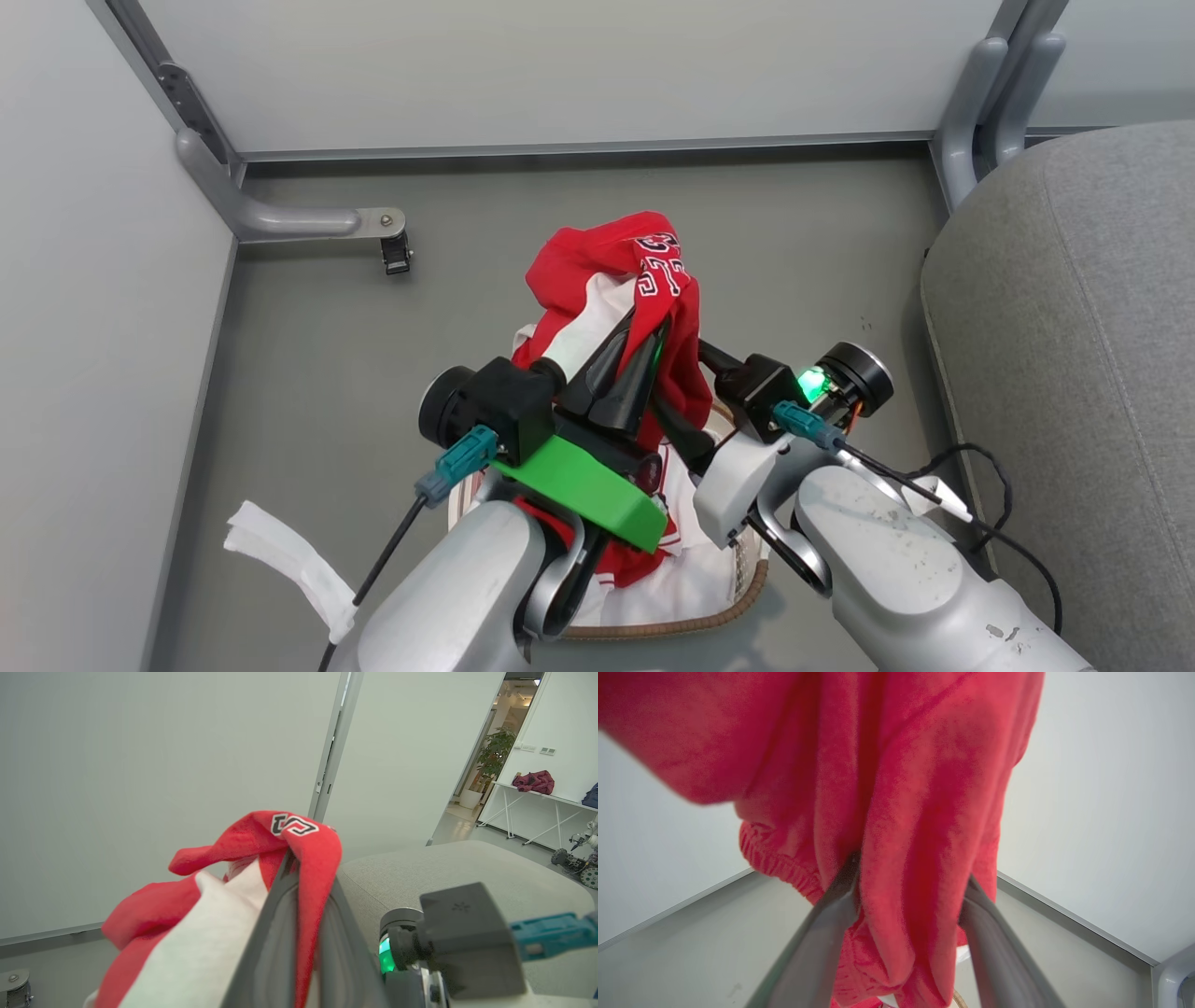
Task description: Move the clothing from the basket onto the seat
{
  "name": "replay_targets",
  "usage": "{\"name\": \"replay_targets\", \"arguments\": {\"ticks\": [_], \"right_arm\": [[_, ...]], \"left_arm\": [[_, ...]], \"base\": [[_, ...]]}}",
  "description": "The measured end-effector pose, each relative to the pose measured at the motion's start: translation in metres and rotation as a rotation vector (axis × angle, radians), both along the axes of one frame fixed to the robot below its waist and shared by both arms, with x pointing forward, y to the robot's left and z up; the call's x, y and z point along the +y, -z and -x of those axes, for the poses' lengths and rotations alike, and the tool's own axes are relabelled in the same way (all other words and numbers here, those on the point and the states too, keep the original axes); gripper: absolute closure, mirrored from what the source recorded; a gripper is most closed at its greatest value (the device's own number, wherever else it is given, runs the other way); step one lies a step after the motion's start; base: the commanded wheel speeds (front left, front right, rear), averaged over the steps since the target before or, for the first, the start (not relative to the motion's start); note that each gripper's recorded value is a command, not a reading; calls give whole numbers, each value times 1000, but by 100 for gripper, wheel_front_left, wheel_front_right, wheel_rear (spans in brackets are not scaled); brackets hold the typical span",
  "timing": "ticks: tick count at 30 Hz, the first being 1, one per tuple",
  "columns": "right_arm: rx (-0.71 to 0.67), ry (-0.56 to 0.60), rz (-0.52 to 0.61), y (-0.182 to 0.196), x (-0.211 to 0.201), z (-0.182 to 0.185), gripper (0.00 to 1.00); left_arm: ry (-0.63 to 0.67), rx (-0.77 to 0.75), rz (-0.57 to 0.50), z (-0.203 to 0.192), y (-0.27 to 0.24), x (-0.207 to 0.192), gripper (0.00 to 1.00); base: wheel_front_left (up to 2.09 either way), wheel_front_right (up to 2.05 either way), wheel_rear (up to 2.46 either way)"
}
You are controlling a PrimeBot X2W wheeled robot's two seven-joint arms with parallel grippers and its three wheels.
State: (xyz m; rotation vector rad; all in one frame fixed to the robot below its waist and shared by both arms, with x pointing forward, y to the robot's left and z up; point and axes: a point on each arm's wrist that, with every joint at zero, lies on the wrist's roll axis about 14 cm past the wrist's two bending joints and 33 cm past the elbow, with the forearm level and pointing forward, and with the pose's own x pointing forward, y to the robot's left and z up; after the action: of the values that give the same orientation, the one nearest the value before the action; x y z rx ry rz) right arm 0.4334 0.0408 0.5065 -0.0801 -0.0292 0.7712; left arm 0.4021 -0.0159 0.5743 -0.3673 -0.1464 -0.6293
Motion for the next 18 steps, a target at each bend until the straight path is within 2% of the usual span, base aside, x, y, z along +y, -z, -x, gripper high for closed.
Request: {"name": "replay_targets", "arguments": {"ticks": [5, 7, 8, 14, 18], "right_arm": [[2, 24, -51, -8, -3, -5, 100], [-1, 50, -72, -11, -11, -6, 100], [3, 65, -78, -11, -16, -6, 100], [3, 198, -131, -13, -63, -8, 100], [-6, 289, -159, -17, -95, -5, 100]], "left_arm": [[-20, 19, -16, -4, 8, 4, 100], [-25, 29, -25, -6, 13, 4, 56], [-24, 28, -32, -7, 14, 3, 0], [30, 16, -131, -7, 34, -13, 0], [91, 16, -160, -2, 46, -28, 0]], "base": [[0, 0, 0], [0, 0, 0], [0, 0, 0], [0, 0, 0], [0, 0, 0]]}}
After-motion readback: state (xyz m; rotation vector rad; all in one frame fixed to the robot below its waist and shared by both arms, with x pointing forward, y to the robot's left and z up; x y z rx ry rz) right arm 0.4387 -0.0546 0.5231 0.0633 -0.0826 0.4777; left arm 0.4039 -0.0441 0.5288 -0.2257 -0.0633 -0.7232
